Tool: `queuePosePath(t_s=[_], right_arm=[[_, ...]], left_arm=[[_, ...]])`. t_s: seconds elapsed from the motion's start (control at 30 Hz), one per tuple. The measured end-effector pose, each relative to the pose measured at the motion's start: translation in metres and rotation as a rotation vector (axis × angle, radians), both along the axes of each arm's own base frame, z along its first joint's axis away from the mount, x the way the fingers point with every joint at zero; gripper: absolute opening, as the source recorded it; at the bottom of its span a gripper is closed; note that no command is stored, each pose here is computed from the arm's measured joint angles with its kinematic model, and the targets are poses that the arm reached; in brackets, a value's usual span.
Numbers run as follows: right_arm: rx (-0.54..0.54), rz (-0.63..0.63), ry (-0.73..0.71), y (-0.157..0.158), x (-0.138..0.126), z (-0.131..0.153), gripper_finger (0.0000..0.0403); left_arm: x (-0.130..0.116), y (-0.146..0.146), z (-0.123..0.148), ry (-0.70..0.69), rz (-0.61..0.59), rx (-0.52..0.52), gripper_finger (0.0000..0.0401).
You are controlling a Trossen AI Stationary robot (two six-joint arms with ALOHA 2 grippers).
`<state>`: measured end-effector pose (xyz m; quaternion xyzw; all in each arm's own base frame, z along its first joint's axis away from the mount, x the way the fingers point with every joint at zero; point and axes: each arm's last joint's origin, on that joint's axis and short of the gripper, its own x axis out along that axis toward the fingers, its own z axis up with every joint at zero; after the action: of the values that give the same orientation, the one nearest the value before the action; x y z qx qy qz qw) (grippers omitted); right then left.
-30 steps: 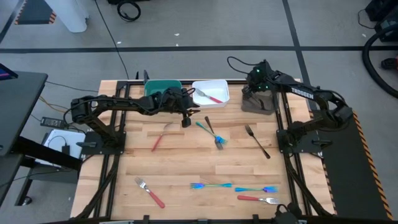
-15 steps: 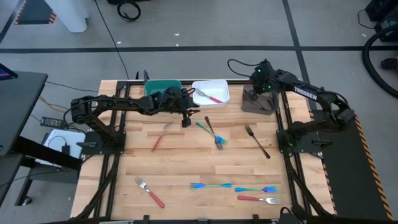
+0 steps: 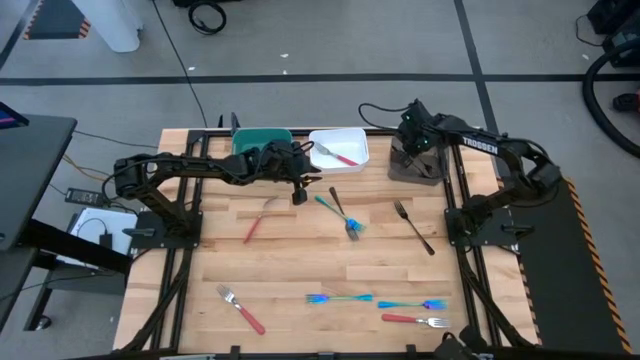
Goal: Sort silverware by color (type)
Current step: Put the black fork into the black bin, then put the iridescent blue fork into the green bin
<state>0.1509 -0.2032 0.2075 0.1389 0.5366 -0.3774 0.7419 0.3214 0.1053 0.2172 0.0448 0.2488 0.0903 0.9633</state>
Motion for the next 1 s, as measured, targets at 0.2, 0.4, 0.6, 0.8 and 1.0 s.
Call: queuePosePath(t_s=[0.2, 0.4, 0.6, 0.8, 1.0], right_arm=[[-0.025, 0.015, 0.006, 0.005, 0.003, 0.005, 0.0097], [-0.108, -0.007, 0.087, 0.013, 0.002, 0.012, 0.0114], [-0.185, 0.006, 0.030, 0.030, 0.001, 0.034, 0.0114], [-0.121, 0.029, -0.246, 0.061, -0.001, 0.060, 0.0114], [-0.093, 0.075, -0.389, 0.084, -0.002, 0.076, 0.0114]], left_arm=[[0.000, 0.000, 0.000, 0.000, 0.001, -0.001, 0.0100], [0.000, 0.002, 0.000, 0.005, 0.030, 0.013, 0.0100], [-0.003, 0.008, 0.000, 0.005, 0.051, 0.013, 0.0100], [0.003, 0.001, -0.010, 0.021, -0.025, -0.025, 0.0100], [0.016, -0.008, -0.030, 0.047, -0.076, -0.026, 0.0100]])
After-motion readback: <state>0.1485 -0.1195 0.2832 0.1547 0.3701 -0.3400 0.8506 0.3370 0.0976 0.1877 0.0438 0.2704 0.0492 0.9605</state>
